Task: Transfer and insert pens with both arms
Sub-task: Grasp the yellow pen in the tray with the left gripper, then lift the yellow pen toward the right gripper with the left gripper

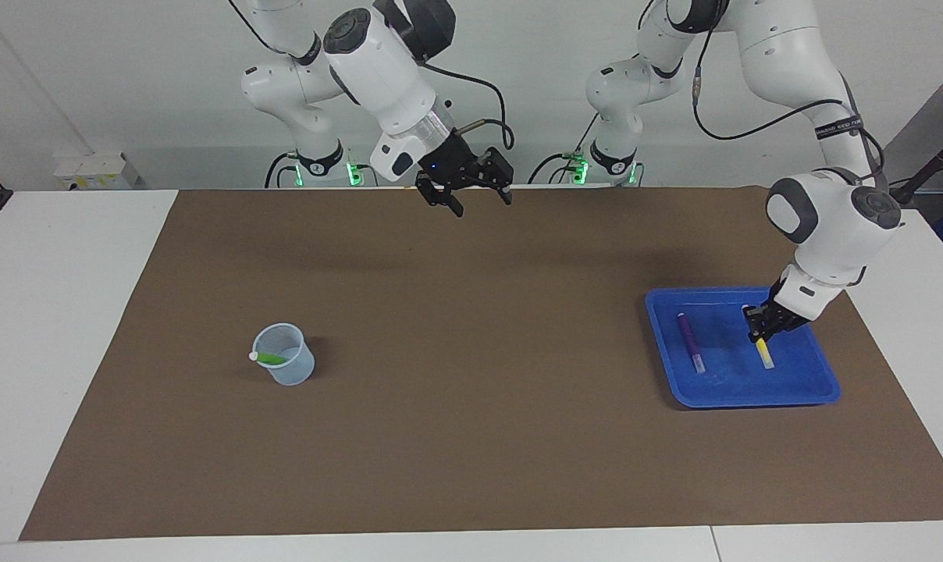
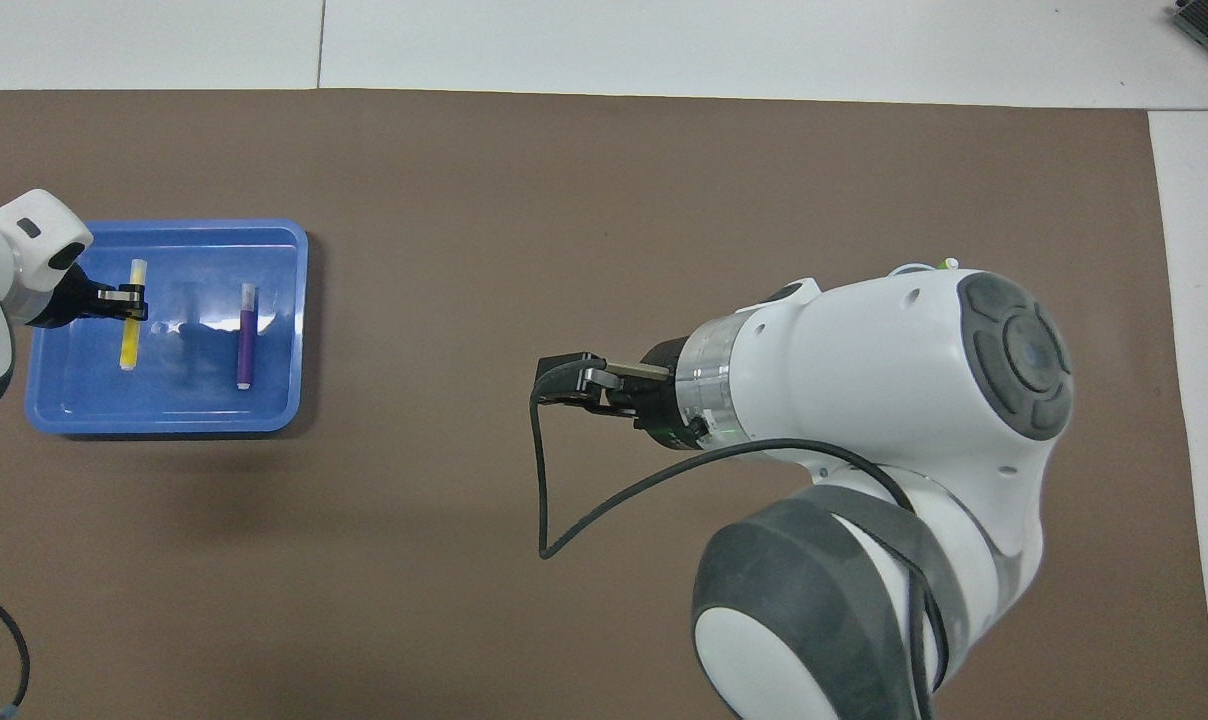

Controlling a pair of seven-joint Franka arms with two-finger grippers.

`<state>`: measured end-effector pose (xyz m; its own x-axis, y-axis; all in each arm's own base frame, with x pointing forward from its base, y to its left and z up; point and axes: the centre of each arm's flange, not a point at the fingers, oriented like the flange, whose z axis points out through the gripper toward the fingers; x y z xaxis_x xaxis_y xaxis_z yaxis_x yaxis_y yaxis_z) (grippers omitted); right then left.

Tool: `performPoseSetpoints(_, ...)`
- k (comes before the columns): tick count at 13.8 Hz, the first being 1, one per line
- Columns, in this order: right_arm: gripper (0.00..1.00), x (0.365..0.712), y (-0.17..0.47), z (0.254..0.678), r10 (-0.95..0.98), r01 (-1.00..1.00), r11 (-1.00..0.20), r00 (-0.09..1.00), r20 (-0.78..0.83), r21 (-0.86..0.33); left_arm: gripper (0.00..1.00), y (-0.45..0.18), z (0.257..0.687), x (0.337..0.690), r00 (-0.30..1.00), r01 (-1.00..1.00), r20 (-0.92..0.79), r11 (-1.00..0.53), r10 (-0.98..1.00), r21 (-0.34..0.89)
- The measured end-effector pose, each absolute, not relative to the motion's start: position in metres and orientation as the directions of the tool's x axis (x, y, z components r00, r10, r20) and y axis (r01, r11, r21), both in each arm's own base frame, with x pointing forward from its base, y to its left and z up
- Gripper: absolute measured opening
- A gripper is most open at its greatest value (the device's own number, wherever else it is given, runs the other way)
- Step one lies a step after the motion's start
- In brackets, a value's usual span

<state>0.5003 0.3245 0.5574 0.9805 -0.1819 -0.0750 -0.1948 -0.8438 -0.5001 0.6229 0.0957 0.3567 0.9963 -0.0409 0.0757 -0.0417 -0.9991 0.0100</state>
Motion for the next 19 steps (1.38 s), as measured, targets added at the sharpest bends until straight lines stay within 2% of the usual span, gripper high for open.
performPoseSetpoints(4,1.0,0.5,0.324,0.557,-0.182,-0.195,-0.844,0.98,-0.076,-0.499,0.16,0.095,0.356,0.619,0.999,0.005,0.042,-0.999,0.006,0.032)
performPoseSetpoints(8,1.0,0.5,0.324,0.554,-0.182,-0.198,-0.846,0.98,-0.08,-0.496,0.16,0.083,0.367,0.614,0.961,0.274,-0.025,-0.945,0.274,0.177)
performPoseSetpoints(10,1.0,0.5,0.324,0.554,-0.182,-0.198,-0.846,0.98,-0.081,-0.496,0.16,0.061,0.393,0.611,0.902,0.432,-0.11,-0.876,0.417,0.216)
performPoseSetpoints(14,1.0,0.5,0.324,0.553,-0.182,-0.199,-0.846,0.98,-0.082,-0.494,0.16,0.005,0.46,0.594,0.745,0.664,-0.284,-0.715,0.604,0.219)
performPoseSetpoints(17,1.0,0.499,0.324,0.551,-0.182,-0.2,-0.847,0.98,-0.084,-0.493,0.16,-0.021,0.48,0.583,0.585,0.806,-0.448,-0.547,0.676,0.227)
performPoseSetpoints(19,1.0,0.499,0.324,0.551,-0.182,-0.2,-0.847,0.98,-0.084,-0.493,0.16,-0.051,0.482,0.581,0.494,0.862,-0.517,-0.47,0.699,0.189)
